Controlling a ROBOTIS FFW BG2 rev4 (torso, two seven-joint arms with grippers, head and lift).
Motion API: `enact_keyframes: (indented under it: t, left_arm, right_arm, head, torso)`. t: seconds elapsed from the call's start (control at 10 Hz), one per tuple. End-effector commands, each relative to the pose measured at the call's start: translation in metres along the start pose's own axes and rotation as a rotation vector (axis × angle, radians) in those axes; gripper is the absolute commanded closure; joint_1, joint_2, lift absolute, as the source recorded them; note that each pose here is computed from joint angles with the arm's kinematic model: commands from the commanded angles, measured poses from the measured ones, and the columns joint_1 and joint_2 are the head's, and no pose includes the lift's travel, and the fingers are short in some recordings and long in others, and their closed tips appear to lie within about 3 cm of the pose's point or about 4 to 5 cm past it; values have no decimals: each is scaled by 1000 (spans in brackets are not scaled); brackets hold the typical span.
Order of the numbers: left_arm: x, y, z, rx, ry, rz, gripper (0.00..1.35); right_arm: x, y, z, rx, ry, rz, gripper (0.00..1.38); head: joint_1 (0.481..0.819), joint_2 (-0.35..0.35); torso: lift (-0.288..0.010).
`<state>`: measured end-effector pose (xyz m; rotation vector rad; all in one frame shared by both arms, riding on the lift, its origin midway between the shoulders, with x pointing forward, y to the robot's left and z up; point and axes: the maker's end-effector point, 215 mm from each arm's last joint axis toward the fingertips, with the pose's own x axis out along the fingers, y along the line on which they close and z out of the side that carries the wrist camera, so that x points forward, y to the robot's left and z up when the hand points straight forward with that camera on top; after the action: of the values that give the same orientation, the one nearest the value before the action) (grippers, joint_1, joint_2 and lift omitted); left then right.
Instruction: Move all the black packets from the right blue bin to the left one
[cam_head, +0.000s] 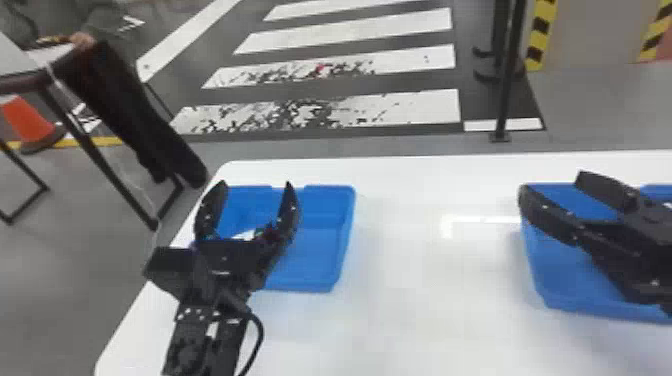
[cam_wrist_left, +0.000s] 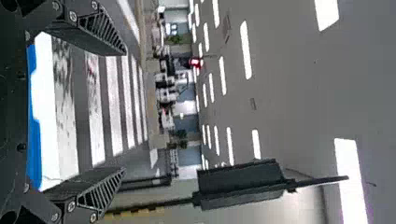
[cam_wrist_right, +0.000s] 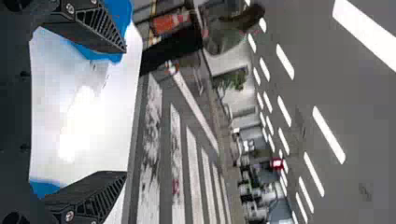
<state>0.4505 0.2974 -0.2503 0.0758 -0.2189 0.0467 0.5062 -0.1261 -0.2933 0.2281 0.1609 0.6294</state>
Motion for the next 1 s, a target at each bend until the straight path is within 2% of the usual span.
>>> enact_keyframes:
  t: [0.0, 0.2, 0.3, 0.5, 0.9]
  left_arm:
    - [-16, -33, 18, -148, 13, -60, 130]
    - [-29, -66, 20, -218, 39, -129, 130]
    - [-31, -70, 15, -219, 56, -138, 130]
    - [-29, -64, 15, -207, 54, -127, 130]
    - [-29, -61, 18, -179, 42, -124, 131]
  right_arm:
    - [-27, -54, -27, -11, 116, -158, 104]
    - [-67, -118, -45, -98, 267, -373, 101]
    - [-78, -137, -60, -87, 324, -420, 104]
    - [-94, -154, -91, -53, 448, -474, 110]
    - [-76, -146, -127, -4, 528, -422, 170]
  head:
    - [695, 223]
    - [695, 69]
    - [695, 2]
    - [695, -52]
    - [695, -53]
  torso:
    - [-168]
    - [-168]
    - [-168]
    - [-168]
    - [-168]
